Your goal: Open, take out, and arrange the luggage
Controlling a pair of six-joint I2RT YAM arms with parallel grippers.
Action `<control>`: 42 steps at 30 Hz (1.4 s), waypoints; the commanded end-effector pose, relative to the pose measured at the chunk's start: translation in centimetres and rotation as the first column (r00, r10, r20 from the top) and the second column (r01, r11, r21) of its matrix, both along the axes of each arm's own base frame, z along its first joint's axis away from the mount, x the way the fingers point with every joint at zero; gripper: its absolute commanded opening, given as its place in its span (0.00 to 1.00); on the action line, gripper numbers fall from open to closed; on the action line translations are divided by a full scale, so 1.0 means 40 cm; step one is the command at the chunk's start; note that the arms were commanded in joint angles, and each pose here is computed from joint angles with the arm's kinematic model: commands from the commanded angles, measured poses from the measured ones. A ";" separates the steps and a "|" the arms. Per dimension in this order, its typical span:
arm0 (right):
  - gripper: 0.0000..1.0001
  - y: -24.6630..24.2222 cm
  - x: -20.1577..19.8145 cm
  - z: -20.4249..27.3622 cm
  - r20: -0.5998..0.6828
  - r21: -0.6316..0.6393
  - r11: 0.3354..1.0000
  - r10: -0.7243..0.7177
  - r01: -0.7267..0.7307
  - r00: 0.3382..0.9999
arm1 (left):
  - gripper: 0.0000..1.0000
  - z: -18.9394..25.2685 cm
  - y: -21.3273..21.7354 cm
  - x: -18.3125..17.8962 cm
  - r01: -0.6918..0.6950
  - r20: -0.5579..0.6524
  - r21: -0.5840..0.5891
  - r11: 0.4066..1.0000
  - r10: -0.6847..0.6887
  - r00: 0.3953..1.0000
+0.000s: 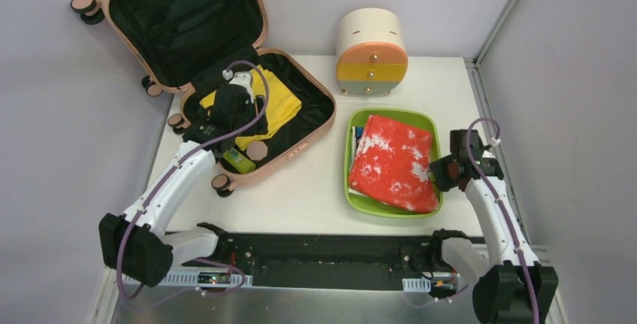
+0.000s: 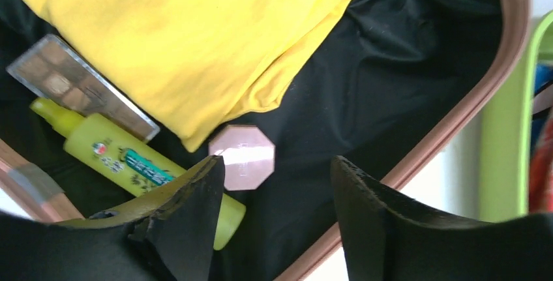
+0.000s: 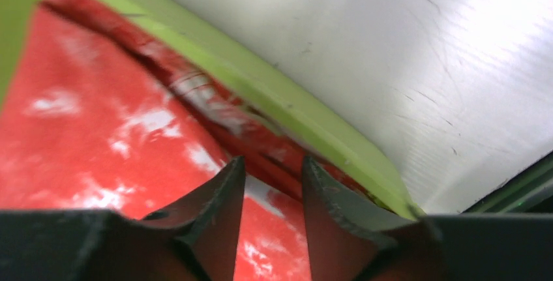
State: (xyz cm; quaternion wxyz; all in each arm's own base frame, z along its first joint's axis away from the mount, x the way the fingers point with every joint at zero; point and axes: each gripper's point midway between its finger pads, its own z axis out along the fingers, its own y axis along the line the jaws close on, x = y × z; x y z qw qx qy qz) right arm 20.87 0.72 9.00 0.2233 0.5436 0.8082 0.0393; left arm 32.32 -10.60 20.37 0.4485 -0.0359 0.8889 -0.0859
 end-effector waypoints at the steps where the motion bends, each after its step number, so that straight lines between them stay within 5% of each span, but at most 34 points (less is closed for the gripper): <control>1: 0.45 0.002 0.069 0.144 0.203 -0.055 0.994 0.100 -0.090 0.974 | 0.65 0.009 0.037 0.047 0.191 -0.012 0.322 0.927 -0.198 0.980; 10: 0.58 0.114 0.125 0.316 0.435 -0.090 0.949 0.310 -0.301 0.846 | 0.81 -0.114 0.020 0.164 0.370 -0.208 0.480 0.796 -0.306 0.929; 26: 0.59 0.154 0.170 0.436 0.519 -0.147 0.929 0.364 -0.339 0.773 | 0.78 -0.340 0.050 0.226 0.501 -0.459 0.582 0.640 -0.250 0.853; 31: 0.59 0.170 0.176 0.445 0.523 -0.153 0.921 0.383 -0.359 0.761 | 0.69 -0.349 0.037 0.233 0.507 -0.463 0.575 0.642 -0.257 0.849; 42: 0.59 0.201 0.173 0.440 0.528 -0.145 0.920 0.384 -0.365 0.757 | 0.20 -0.342 0.026 0.235 0.504 -0.451 0.558 0.659 -0.269 0.851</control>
